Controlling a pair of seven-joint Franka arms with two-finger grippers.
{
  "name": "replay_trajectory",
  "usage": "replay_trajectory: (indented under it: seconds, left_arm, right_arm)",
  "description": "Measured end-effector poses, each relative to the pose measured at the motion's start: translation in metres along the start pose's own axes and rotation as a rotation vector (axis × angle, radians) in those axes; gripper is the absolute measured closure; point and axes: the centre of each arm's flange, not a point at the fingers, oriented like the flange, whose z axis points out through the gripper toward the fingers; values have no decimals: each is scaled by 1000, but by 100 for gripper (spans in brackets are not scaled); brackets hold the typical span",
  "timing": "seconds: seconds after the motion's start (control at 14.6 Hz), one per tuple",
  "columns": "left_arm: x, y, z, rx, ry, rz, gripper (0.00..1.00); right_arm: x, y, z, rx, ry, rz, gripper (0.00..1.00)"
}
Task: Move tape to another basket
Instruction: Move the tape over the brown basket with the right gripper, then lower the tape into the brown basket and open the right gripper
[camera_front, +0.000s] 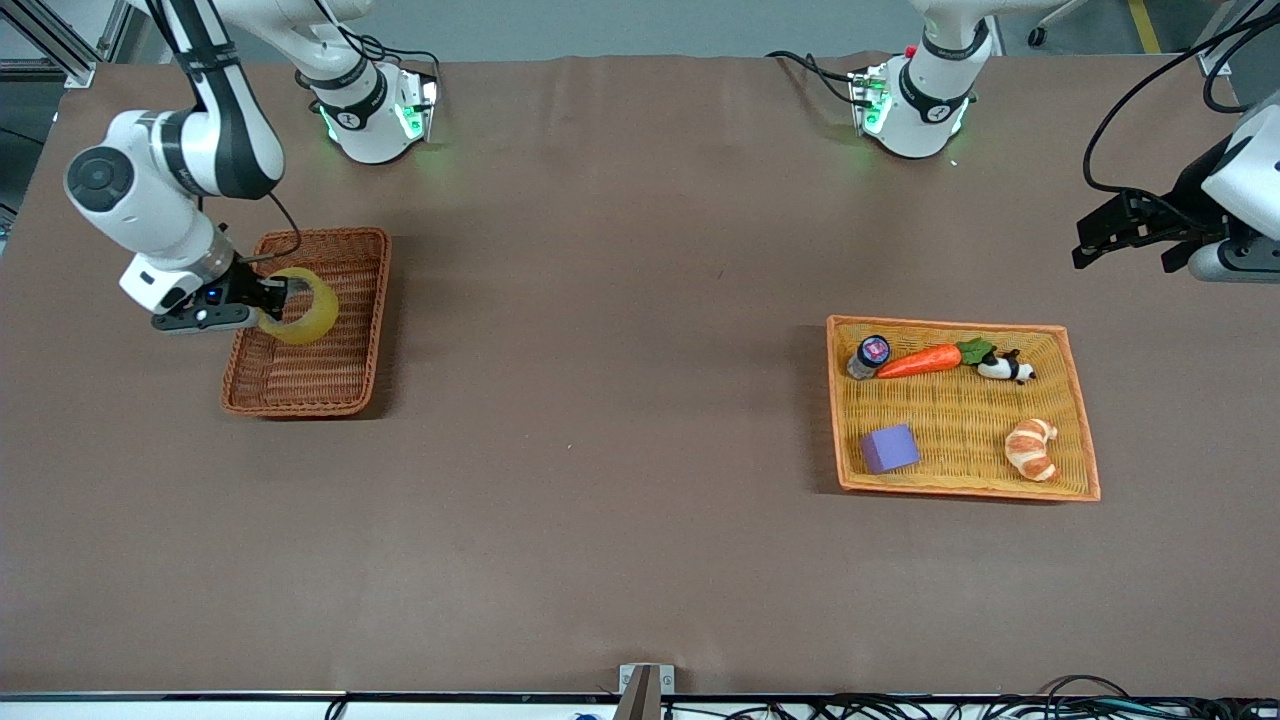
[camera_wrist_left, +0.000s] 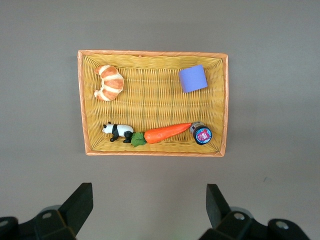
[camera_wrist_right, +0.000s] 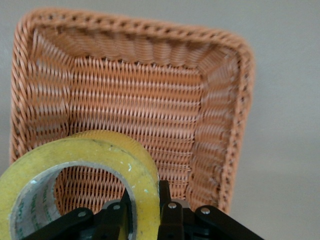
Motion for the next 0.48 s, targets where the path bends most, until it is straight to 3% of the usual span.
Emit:
replay_trajectory:
  seconds: [0.27, 0.48]
  left_arm:
    - [0, 0, 0, 0, 0, 0, 0]
    - [0, 0, 0, 0, 0, 0, 0]
  right_arm:
    - [-17, -9, 27, 1, 46, -6, 78]
    - [-22, -10, 52, -1, 49, -7, 78]
